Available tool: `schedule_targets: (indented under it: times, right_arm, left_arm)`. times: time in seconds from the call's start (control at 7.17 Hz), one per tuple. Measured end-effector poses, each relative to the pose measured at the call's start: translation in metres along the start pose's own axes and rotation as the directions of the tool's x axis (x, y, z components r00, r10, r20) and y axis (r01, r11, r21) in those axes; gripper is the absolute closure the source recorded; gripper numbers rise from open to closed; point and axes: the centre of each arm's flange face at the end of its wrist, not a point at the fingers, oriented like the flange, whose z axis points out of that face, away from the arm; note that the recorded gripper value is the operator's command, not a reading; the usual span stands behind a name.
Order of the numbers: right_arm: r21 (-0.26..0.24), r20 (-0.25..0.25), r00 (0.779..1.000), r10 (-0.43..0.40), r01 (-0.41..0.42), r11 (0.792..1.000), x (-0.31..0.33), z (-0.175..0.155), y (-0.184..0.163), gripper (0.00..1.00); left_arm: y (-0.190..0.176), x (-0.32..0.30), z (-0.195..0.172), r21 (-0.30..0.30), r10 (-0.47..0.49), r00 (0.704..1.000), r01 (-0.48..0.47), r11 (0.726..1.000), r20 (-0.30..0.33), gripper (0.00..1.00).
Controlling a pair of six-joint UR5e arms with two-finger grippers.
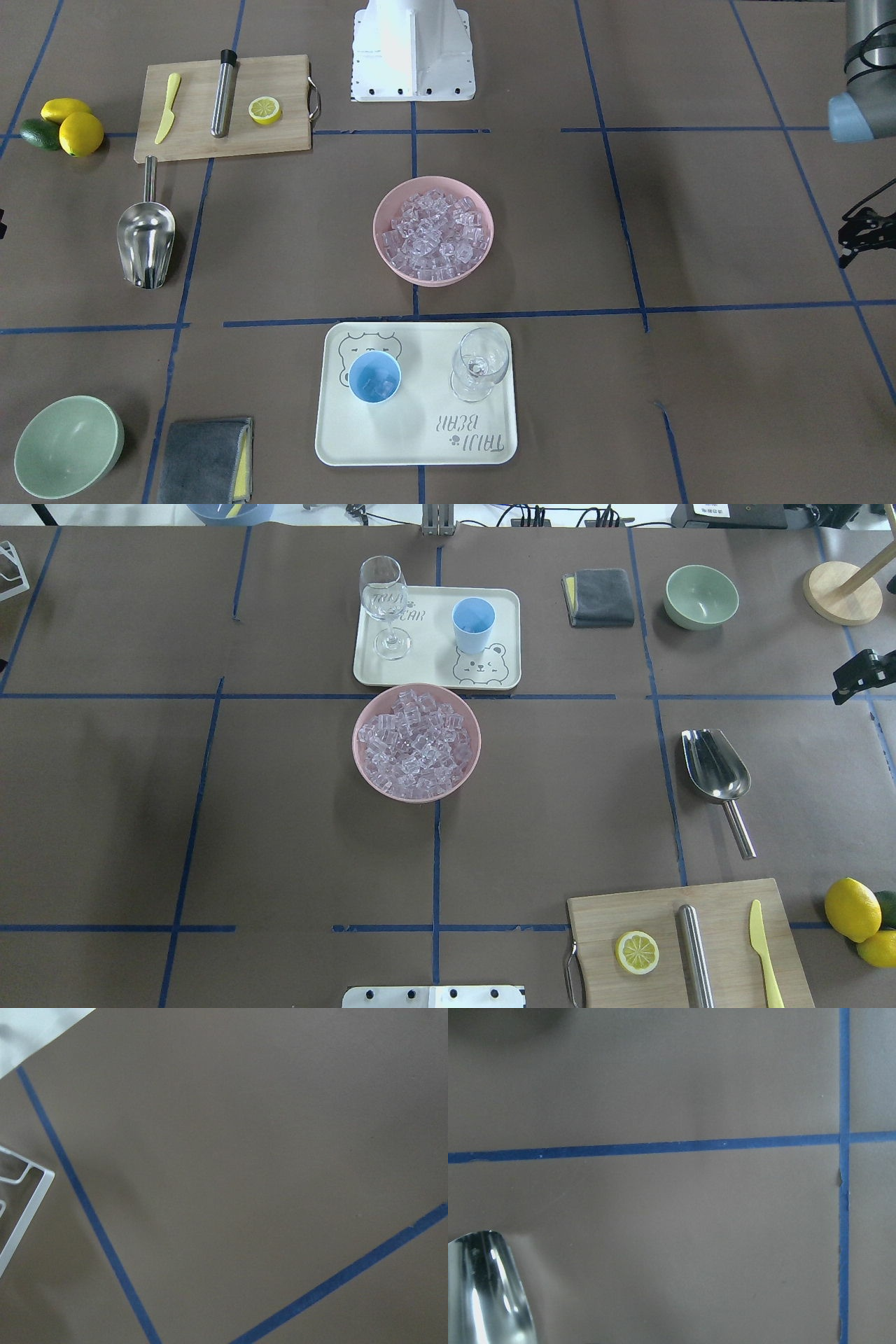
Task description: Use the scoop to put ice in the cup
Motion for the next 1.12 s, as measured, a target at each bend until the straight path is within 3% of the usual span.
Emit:
schedule_targets:
  times: [0.14, 0.42, 0.84, 1.12]
  right_arm:
    - [0.013, 0.004, 1.000, -0.010, 0.010, 1.000, 0.012, 0.003, -0.004, 0.00]
    - [0.042, 0.016, 1.000, -0.020, 0.019, 0.999, 0.026, 0.004, -0.010, 0.00]
    - [0.086, 0.045, 0.997, -0.057, 0.053, 0.995, 0.060, 0.009, -0.016, 0.00]
    - [0.101, 0.080, 0.993, -0.087, 0.079, 0.992, 0.085, 0.003, -0.012, 0.00]
  left_arm:
    - [-0.001, -0.012, -0.019, -0.054, -0.099, 0.994, 0.096, 0.994, -0.045, 0.00]
    - [-0.002, -0.019, -0.031, -0.159, -0.229, 0.972, 0.218, 0.963, -0.053, 0.00]
    - [0.016, -0.024, -0.026, -0.207, -0.280, 0.959, 0.264, 0.942, -0.049, 0.00]
    - [0.024, -0.024, -0.027, -0.218, -0.303, 0.949, 0.279, 0.935, -0.086, 0.00]
